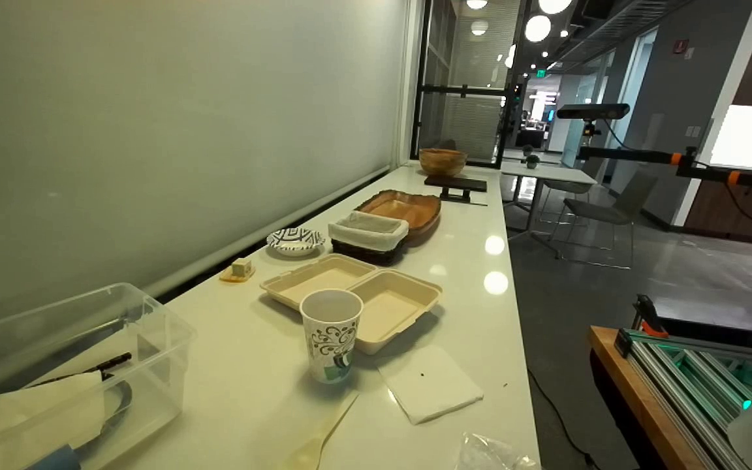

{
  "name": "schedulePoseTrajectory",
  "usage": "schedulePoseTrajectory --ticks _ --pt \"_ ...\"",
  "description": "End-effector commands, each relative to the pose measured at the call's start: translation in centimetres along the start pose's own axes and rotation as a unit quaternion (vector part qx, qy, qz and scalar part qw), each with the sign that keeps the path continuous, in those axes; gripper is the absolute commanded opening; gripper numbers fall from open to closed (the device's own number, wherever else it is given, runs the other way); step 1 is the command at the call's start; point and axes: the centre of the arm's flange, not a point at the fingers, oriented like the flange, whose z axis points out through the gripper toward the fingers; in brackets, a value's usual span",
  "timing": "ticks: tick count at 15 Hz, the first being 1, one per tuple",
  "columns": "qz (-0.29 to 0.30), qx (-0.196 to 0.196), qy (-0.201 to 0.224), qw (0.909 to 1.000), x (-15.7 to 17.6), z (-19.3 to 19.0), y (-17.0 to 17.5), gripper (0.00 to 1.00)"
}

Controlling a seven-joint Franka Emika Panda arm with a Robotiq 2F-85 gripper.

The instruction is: Put the plastic spoon inside the paper cup

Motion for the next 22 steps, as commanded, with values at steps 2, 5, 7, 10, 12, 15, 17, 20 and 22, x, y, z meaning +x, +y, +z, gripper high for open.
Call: schedulePoseTrajectory --ticks 2,5,7,10,12,15,17,20,22 --pt "-0.076 0.026 -0.021 0.9965 1.1 1.4 -0.7 1.00" --pt "-0.144 0.055 -0.023 0.9878 2.5 3.8 -2.4 1.00" --pt "-0.190 0.073 -0.029 0.9786 3.8 5.5 -3.2 1.00" --pt "-0.253 0.109 -0.036 0.9606 5.4 8.5 -4.3 1.00" --pt "-0.297 0.131 -0.039 0.9451 6.3 10.9 -5.0 1.00" --pt "-0.376 0.131 -0.033 0.9169 7.1 14.5 -7.0 1.00" --pt "-0.426 0.125 -0.021 0.8957 7.3 16.6 -8.9 1.00" --pt "-0.501 0.103 -0.011 0.8593 7.2 20.0 -11.9 1.00" --pt "-0.544 0.077 0.006 0.8356 7.6 22.0 -13.3 1.00"
